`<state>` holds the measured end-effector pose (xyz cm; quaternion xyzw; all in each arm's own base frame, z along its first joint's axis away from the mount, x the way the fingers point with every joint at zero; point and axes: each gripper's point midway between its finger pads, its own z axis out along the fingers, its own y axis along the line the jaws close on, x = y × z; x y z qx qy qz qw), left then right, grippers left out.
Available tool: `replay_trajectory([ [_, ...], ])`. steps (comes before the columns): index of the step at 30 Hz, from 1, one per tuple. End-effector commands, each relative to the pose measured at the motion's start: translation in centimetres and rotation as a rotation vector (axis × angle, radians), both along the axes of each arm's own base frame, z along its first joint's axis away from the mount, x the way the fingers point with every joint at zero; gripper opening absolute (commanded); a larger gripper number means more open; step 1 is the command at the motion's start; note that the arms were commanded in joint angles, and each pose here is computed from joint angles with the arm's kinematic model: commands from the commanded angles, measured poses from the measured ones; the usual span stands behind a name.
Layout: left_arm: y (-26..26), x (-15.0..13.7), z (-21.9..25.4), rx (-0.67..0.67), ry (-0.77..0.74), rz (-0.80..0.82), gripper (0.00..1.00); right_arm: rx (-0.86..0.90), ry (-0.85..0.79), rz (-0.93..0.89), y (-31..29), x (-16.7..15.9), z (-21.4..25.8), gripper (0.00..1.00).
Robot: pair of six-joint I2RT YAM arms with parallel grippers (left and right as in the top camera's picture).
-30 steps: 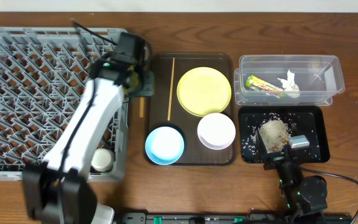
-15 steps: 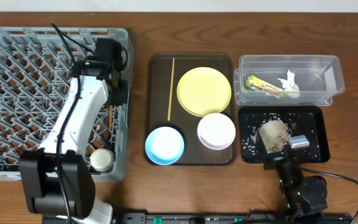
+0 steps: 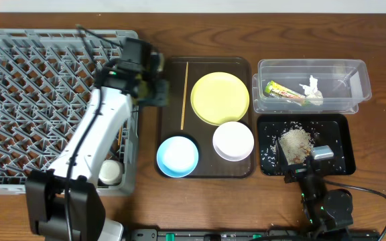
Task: Sort waste into correct bins and load items into the dishwasher
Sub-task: 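Grasp the second wooden chopstick with left gripper, then place the second chopstick into the dish rack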
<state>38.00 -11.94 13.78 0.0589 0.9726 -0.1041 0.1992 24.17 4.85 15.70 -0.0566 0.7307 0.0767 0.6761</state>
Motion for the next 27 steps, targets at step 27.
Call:
replay_trajectory([
  [27,-3.9,2.8,-15.1,0.146,0.13,-0.037,0.34,0.002,-0.001,-0.015,-0.4,0.0,0.0,0.99],
])
